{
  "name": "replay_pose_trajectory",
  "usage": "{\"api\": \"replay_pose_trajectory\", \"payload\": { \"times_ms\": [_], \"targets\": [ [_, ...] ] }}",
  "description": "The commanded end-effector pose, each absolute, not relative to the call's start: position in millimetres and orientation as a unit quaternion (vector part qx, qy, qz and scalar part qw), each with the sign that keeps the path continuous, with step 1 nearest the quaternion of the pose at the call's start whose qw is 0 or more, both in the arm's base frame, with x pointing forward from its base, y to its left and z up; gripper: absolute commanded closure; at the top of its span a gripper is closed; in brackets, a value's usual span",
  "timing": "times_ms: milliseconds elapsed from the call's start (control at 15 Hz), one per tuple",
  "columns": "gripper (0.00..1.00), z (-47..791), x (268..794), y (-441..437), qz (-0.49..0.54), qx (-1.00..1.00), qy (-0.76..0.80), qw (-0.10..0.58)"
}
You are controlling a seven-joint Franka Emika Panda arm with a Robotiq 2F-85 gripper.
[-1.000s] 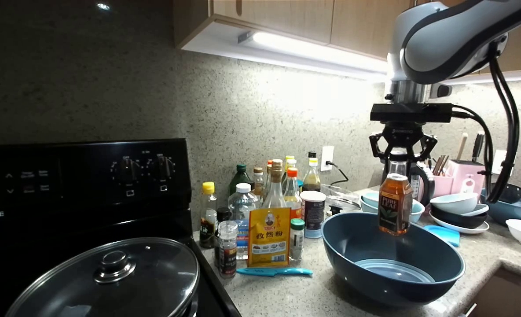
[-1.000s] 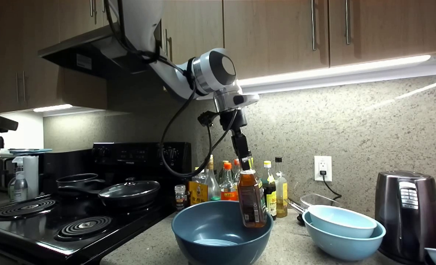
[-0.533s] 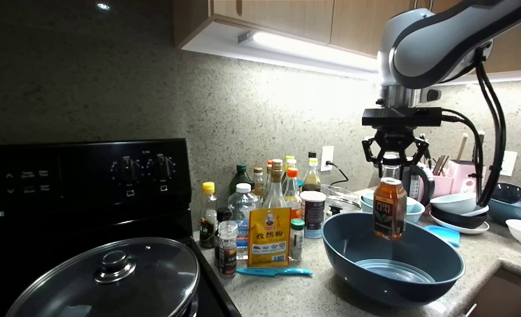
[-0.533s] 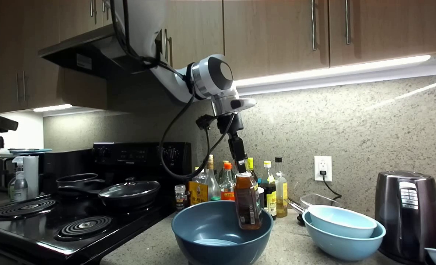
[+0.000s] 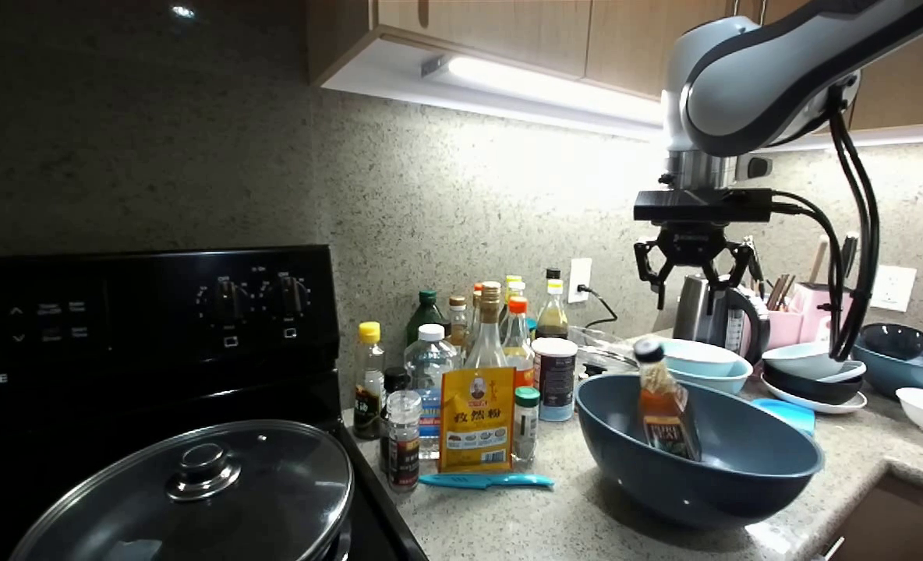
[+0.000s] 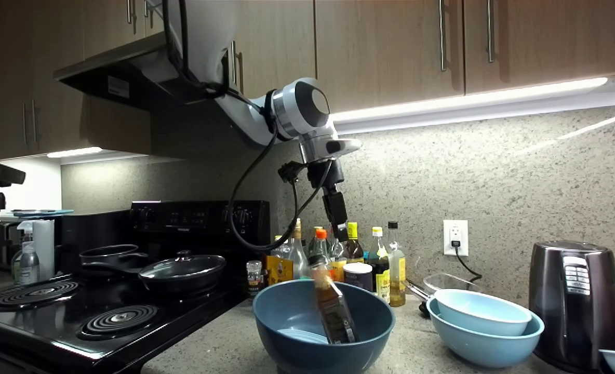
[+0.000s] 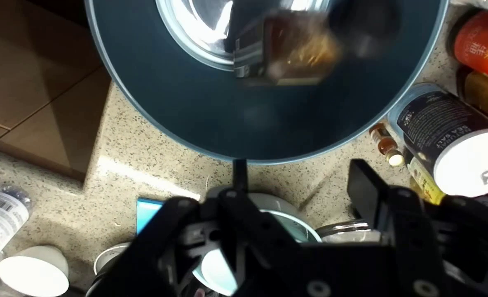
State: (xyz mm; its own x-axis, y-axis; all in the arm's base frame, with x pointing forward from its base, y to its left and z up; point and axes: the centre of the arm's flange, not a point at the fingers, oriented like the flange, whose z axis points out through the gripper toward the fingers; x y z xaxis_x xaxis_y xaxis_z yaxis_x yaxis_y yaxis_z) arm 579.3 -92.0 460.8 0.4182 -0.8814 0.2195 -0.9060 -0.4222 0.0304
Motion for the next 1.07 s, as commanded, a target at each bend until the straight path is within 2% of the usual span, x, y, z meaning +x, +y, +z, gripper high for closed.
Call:
{"api": "replay_pose_trajectory", "payload": {
  "times_ms": [0, 133, 200, 267, 333, 1000],
  "targets": [
    [0.07, 476.2, 583.3, -92.9, 0.089, 0.834, -0.540, 0.069],
    [0.00, 481.6, 582.8, -93.7, 0.101, 0.833, -0.539, 0.070],
    [0.00, 475.1, 584.0, -94.6, 0.098, 0.837, -0.535, 0.067],
    [0.06, 476.4, 584.4, -94.9, 0.099, 0.836, -0.535, 0.066],
    [0.00, 476.2, 584.5, -95.0, 0.099, 0.836, -0.535, 0.066],
    [0.00, 474.9, 584.8, -95.0, 0.098, 0.836, -0.535, 0.067]
  ]
}}
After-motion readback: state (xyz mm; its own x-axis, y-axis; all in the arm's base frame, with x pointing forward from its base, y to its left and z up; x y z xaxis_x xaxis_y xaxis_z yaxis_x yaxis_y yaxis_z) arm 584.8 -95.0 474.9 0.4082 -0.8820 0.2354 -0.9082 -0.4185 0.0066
